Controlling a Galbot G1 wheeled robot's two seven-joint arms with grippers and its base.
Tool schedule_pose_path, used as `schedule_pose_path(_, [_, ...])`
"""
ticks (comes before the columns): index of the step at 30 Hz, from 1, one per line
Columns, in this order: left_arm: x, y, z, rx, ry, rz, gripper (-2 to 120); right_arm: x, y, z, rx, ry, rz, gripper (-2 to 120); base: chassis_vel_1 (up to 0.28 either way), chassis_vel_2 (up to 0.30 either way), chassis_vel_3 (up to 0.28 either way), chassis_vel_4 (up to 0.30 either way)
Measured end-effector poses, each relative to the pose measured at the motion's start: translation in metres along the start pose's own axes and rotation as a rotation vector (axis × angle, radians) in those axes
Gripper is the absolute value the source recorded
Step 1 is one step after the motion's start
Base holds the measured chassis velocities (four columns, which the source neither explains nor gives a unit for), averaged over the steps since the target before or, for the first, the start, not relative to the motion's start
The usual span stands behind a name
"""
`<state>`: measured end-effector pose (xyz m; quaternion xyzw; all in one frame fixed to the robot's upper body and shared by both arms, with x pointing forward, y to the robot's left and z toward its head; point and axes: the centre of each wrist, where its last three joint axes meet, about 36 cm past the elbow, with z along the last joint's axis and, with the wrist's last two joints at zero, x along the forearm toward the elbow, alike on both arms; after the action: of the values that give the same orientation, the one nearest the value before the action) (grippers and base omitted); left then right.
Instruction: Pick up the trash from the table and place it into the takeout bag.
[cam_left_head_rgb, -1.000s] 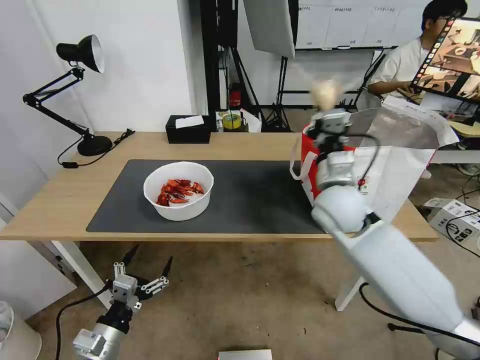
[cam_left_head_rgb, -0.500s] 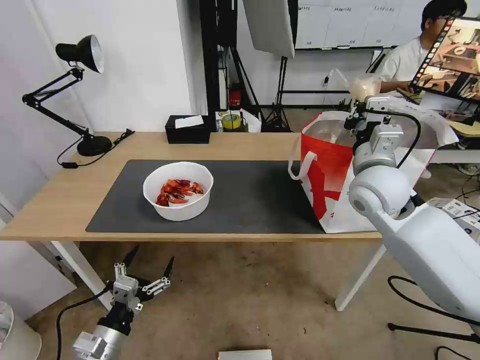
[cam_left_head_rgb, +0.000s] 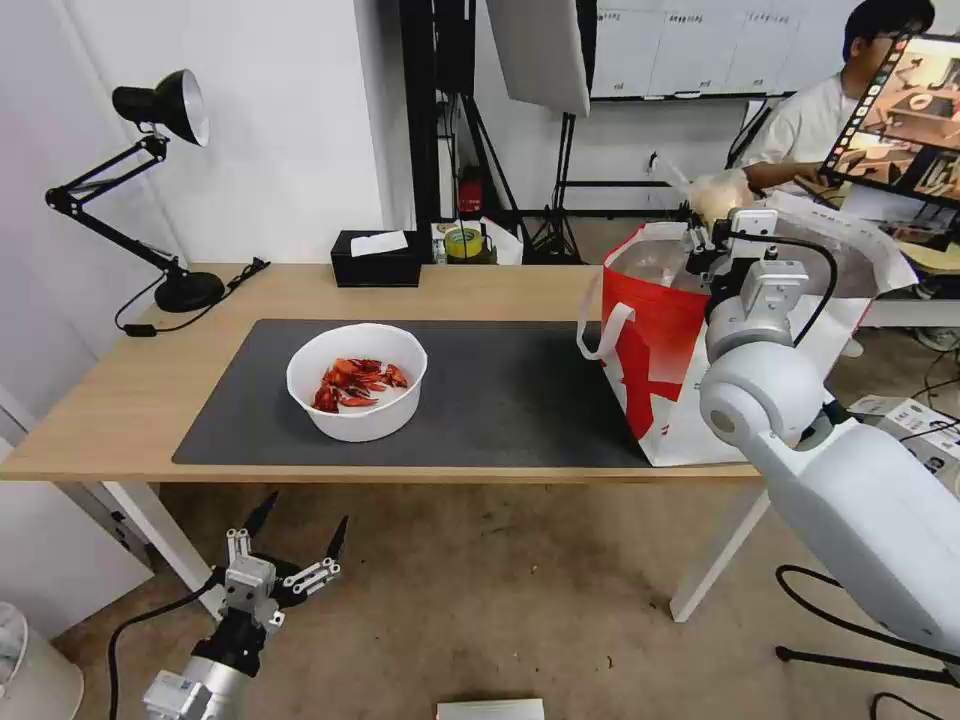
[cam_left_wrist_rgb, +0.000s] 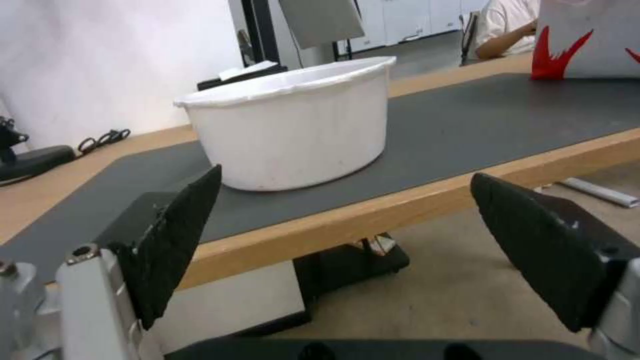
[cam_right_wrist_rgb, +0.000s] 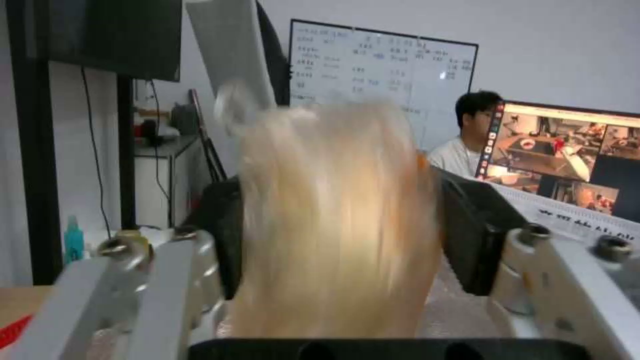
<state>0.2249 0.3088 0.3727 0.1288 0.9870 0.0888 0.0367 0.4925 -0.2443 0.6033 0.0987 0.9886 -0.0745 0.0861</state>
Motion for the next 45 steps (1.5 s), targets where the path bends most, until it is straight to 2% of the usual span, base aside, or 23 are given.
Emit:
schedule_pose_path(2, [0.0,0.0,-0.001,0.0,-0.001,0.0,100,-0.001,-0.002,-0.003,0.003,-0.003,-0.002,76,0.0,0.0,0.0,0.0])
schedule_pose_path(4, [0.0,0.0,-0.001,-0.001,-0.001,0.001,100,-0.002,-0.003,-0.003,0.003,-0.003,-0.003,80,0.0,0.0,0.0,0.0])
schedule_pose_path(7, [-0.001,0.0,-0.001,-0.001,-0.001,0.001,100,-0.001,-0.003,-0.002,0.005,0.001,-0.011,94,0.0,0.0,0.0,0.0])
schedule_pose_path(11, [-0.001,0.0,-0.001,-0.002,-0.002,0.002,100,0.002,-0.002,0.0,0.005,0.006,-0.02,100,0.0,0.0,0.0,0.0])
schedule_pose_path(20, [-0.002,0.002,-0.002,-0.003,-0.005,0.001,100,0.008,-0.001,0.002,-0.02,-0.024,-0.046,100,0.0,0.0,0.0,0.0])
schedule_pose_path(23, [-0.003,0.003,-0.003,0.0,-0.012,-0.006,100,0.023,-0.004,-0.003,-0.044,-0.075,-0.163,100,0.0,0.0,0.0,0.0])
schedule_pose_path(24, [-0.003,0.003,-0.003,0.0,-0.012,-0.006,100,0.023,-0.004,-0.003,-0.044,-0.075,-0.163,100,0.0,0.0,0.0,0.0])
schedule_pose_path(26, [-0.003,0.004,-0.003,0.0,-0.018,-0.009,100,0.037,-0.006,-0.004,-0.075,-0.095,-0.274,100,0.0,0.0,0.0,0.0])
schedule_pose_path(27, [-0.003,0.004,-0.003,0.001,-0.02,-0.011,100,0.052,-0.007,-0.002,-0.095,-0.094,-0.343,100,0.0,0.0,0.0,0.0])
schedule_pose_path(28, [-0.003,0.004,-0.003,0.001,-0.02,-0.011,100,0.052,-0.007,-0.002,-0.095,-0.094,-0.343,100,0.0,0.0,0.0,0.0])
schedule_pose_path(30, [-0.003,0.005,-0.005,0.002,-0.024,-0.013,100,0.081,-0.009,0.006,-0.131,-0.06,-0.462,100,0.0,0.0,0.0,0.0])
schedule_pose_path(31, [-0.003,0.005,-0.005,0.002,-0.024,-0.013,100,0.081,-0.009,0.006,-0.131,-0.06,-0.462,100,0.0,0.0,0.0,0.0])
schedule_pose_path(34, [-0.003,0.005,-0.006,0.001,-0.026,-0.015,100,0.105,-0.011,0.023,-0.177,-0.052,-0.606,100,0.0,0.0,0.0,0.0])
schedule_pose_path(38, [-0.003,0.006,-0.006,0.002,-0.028,-0.016,100,0.118,-0.012,0.037,-0.205,-0.069,-0.666,100,0.0,0.0,0.0,0.0])
schedule_pose_path(41, [-0.004,0.006,-0.006,0.003,-0.03,-0.015,100,0.136,-0.019,0.06,-0.249,-0.076,-0.732,100,0.0,0.0,0.0,0.0])
schedule_pose_path(42, [-0.004,0.006,-0.006,0.003,-0.03,-0.015,100,0.136,-0.019,0.06,-0.249,-0.076,-0.732,100,0.0,0.0,0.0,0.0])
schedule_pose_path(45, [-0.004,0.007,-0.004,0.003,-0.027,-0.013,100,0.152,-0.029,0.087,-0.228,-0.093,-0.732,100,0.0,0.0,0.0,0.0])
